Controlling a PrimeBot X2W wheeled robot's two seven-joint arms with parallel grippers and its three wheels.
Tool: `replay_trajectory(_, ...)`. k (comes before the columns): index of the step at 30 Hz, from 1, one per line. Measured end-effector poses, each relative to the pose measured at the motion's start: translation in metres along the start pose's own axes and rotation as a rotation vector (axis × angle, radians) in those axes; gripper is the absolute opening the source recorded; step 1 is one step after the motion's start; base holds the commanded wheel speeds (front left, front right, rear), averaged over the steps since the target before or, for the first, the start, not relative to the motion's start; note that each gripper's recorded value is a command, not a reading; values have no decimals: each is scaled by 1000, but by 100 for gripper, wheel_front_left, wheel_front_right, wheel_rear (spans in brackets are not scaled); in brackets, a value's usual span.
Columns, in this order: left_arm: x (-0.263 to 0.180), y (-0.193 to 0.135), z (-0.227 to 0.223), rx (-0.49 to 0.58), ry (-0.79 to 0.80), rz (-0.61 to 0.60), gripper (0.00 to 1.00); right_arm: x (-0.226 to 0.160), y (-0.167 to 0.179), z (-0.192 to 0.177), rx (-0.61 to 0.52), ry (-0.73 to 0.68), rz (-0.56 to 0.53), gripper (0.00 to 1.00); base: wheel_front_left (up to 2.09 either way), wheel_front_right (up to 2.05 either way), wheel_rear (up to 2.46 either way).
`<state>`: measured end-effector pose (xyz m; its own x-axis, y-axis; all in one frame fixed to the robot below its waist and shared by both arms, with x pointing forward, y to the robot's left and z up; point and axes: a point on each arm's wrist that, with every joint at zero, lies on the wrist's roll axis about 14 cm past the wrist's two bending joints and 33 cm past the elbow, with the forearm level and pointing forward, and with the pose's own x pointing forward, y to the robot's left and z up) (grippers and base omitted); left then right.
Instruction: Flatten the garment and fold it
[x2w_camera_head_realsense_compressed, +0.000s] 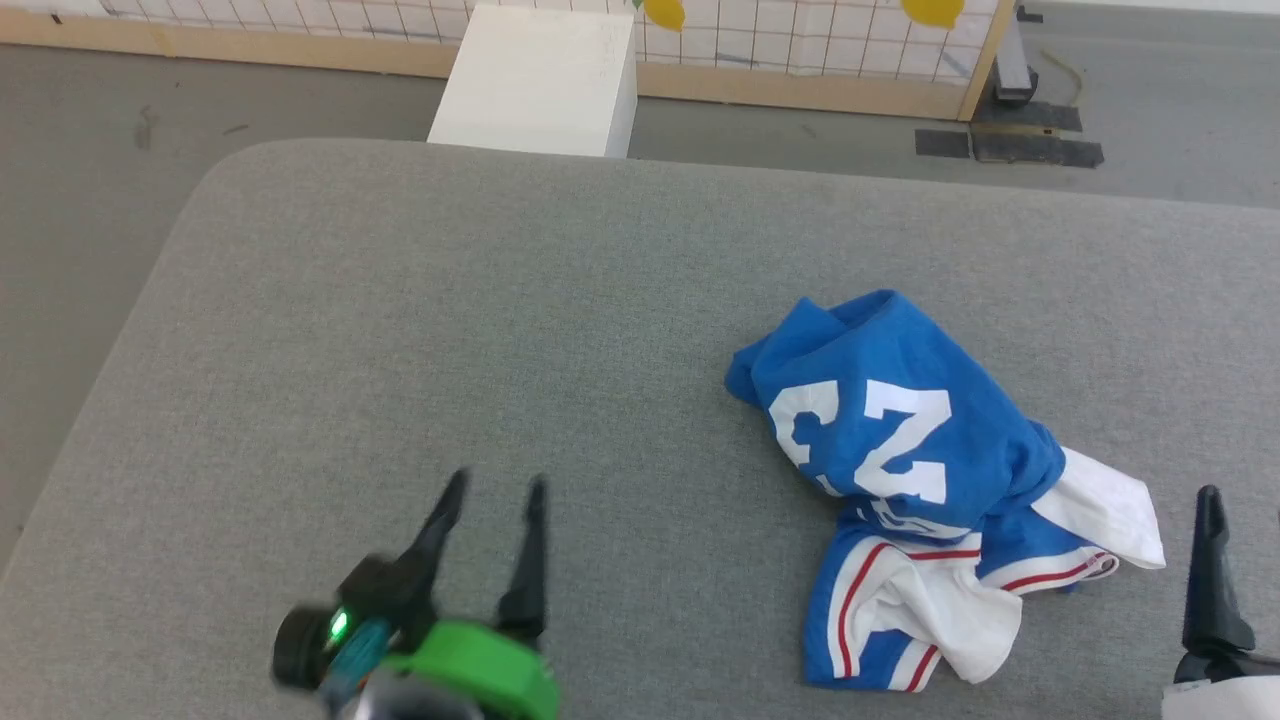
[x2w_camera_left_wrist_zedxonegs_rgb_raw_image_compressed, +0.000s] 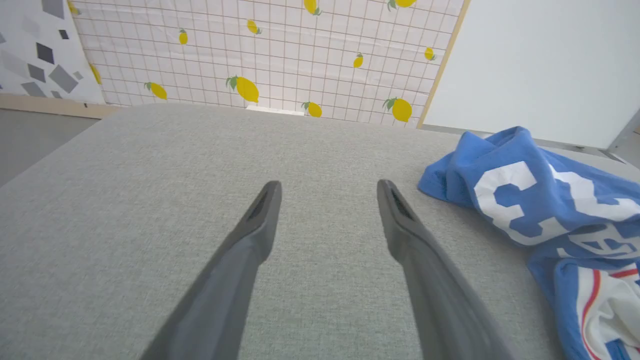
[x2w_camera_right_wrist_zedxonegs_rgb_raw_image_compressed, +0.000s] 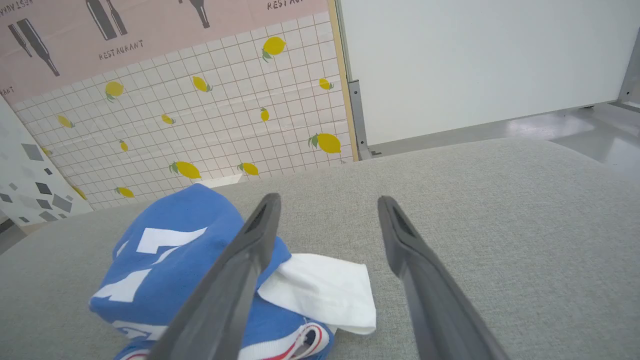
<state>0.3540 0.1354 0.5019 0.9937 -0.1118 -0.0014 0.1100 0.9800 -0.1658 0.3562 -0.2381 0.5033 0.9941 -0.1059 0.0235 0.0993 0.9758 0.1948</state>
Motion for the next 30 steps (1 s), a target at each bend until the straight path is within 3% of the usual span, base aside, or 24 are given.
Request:
replay_trajectory(9, 31, -101, 19, 106, 131, -388, 100, 12, -1, -9, 5, 18, -8, 100, 0, 0, 0)
replay_trajectory(14, 25, -148, -6, 130, 265, -555, 100, 21, -1, -19, 17, 37, -12, 100, 0, 0, 0)
replay_trajectory(22, 8, -173, -81, 182, 508, -684, 100, 31, -3, -37, 20, 73, -25, 100, 0, 0, 0)
replay_trajectory(30, 13, -176, -118, 222, 600, -730, 100, 40, -5, -48, 19, 95, -33, 100, 0, 0, 0)
